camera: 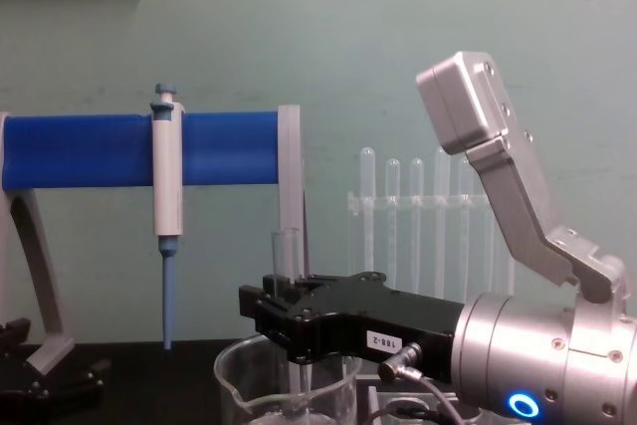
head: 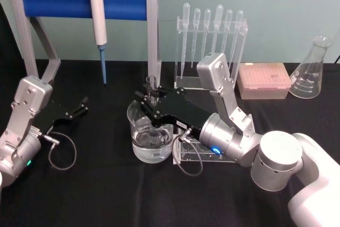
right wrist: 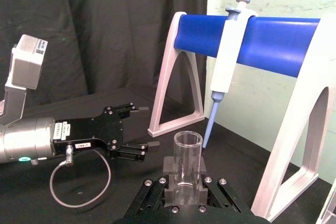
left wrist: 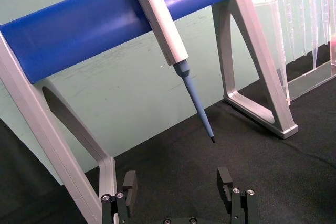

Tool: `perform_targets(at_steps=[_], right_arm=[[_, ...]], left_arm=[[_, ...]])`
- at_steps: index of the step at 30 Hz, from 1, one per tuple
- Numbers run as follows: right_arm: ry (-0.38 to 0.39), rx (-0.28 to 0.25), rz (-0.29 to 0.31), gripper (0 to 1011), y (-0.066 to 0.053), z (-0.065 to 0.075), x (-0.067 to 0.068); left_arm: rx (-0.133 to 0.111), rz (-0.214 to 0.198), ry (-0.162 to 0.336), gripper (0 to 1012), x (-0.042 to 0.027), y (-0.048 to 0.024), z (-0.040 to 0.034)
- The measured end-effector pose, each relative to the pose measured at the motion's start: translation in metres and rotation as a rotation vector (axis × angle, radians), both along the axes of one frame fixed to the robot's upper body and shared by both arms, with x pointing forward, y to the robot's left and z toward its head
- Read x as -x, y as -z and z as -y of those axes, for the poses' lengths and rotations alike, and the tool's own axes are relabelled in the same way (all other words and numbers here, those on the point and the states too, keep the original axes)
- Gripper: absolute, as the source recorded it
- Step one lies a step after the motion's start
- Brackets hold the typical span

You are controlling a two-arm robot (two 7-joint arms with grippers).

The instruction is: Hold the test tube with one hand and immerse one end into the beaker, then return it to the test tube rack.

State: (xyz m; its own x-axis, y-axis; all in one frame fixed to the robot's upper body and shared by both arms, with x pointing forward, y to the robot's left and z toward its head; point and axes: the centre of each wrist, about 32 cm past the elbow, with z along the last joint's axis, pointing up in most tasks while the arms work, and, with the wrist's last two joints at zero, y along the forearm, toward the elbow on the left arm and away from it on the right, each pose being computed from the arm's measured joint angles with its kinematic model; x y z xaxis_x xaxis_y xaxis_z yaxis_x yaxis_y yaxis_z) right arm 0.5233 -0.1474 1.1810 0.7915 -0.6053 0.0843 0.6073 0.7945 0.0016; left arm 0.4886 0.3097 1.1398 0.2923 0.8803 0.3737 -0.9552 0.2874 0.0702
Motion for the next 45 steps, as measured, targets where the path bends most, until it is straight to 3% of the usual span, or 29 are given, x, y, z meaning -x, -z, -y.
perform_targets(at_steps=[38,41,45], right_arm=[[0.0,0.0,0.001,224,0.0,0.0,0.0],[-0.003,-0.005,0.012,224,-0.006,-0.001,0.0],[-0.002,-0.023,0.051,224,-0.027,0.001,0.002]], left_arm=[[0.0,0.0,0.0,1000,0.0,0.0,0.0],[0.0,0.0,0.0,1000,0.0,0.0,0.0],[0.0,0.0,0.0,1000,0.0,0.0,0.0]])
